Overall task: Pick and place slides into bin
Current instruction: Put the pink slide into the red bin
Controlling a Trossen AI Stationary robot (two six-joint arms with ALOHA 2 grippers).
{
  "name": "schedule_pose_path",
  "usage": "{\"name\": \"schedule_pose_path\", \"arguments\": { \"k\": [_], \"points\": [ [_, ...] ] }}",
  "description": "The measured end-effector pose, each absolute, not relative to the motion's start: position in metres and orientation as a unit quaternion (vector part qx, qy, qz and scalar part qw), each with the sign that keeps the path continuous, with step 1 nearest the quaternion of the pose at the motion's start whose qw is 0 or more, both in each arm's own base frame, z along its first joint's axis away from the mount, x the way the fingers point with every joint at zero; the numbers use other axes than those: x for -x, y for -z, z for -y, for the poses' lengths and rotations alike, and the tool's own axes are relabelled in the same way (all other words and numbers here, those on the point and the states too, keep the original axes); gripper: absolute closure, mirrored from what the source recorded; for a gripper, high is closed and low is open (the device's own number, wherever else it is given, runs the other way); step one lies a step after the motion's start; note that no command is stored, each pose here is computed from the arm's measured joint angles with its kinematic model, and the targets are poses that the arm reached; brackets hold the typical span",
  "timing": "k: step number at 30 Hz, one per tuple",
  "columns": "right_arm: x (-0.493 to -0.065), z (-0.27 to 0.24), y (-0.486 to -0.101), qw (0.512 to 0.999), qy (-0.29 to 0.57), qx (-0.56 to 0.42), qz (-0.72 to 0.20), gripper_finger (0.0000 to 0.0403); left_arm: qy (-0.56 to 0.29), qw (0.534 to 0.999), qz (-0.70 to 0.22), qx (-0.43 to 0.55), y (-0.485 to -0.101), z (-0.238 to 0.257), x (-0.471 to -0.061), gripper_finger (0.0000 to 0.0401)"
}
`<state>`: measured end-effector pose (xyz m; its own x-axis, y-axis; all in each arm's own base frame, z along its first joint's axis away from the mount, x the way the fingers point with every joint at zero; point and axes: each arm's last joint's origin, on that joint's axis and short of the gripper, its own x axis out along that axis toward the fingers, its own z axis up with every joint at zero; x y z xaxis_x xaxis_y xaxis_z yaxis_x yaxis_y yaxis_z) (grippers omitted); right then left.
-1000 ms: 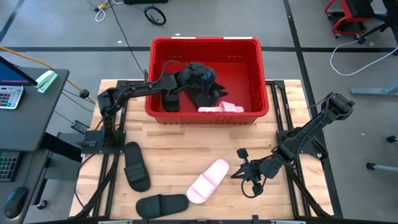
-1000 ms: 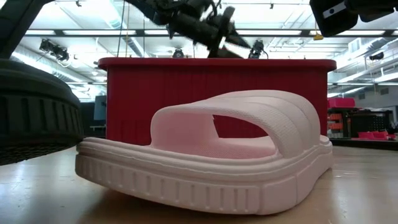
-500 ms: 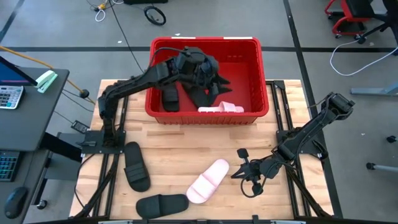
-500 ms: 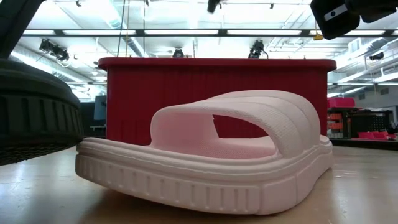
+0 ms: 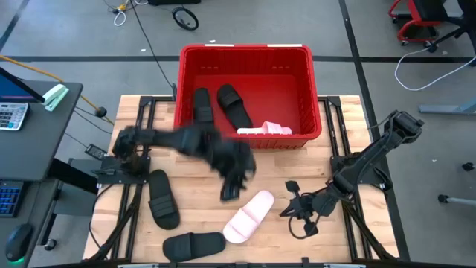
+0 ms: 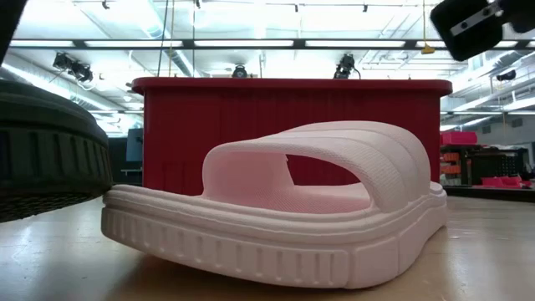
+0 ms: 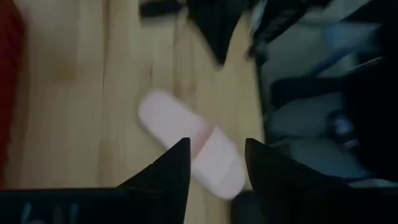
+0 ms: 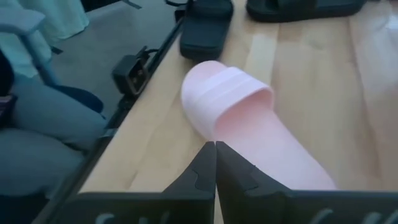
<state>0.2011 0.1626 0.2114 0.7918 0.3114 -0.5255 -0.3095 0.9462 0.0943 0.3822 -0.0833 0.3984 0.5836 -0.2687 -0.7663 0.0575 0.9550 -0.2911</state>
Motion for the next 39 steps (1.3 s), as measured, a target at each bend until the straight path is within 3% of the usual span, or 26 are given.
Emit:
{"name": "schedule_pose_path", "arguments": {
  "k": [8, 14, 19, 28, 39],
  "points": [
    [-0.188, -0.178, -0.212, 0.94, -0.2, 0.008, -0.277, 0.0393, -0.081, 0.884, -0.442, 0.125, -0.308, 0.17, -0.374, 0.0261],
    [-0.182, -0.184, -0.212, 0.936, -0.216, 0.013, -0.277, 0.0393, -0.095, 0.902, -0.362, 0.217, -0.229, 0.208, -0.363, 0.0238],
    [-0.181, -0.185, -0.212, 0.936, -0.217, 0.014, -0.276, 0.0393, -0.092, 0.909, -0.292, 0.284, -0.18, 0.209, -0.349, 0.0208],
    [-0.181, -0.184, -0.212, 0.939, -0.21, 0.031, -0.27, 0.0393, -0.109, 0.901, -0.269, 0.323, -0.16, 0.195, -0.345, 0.0171],
    [-0.181, -0.184, -0.212, 0.939, -0.211, 0.032, -0.269, 0.0393, -0.073, 0.917, -0.286, 0.268, -0.163, 0.191, -0.35, 0.0192]
  ]
}}
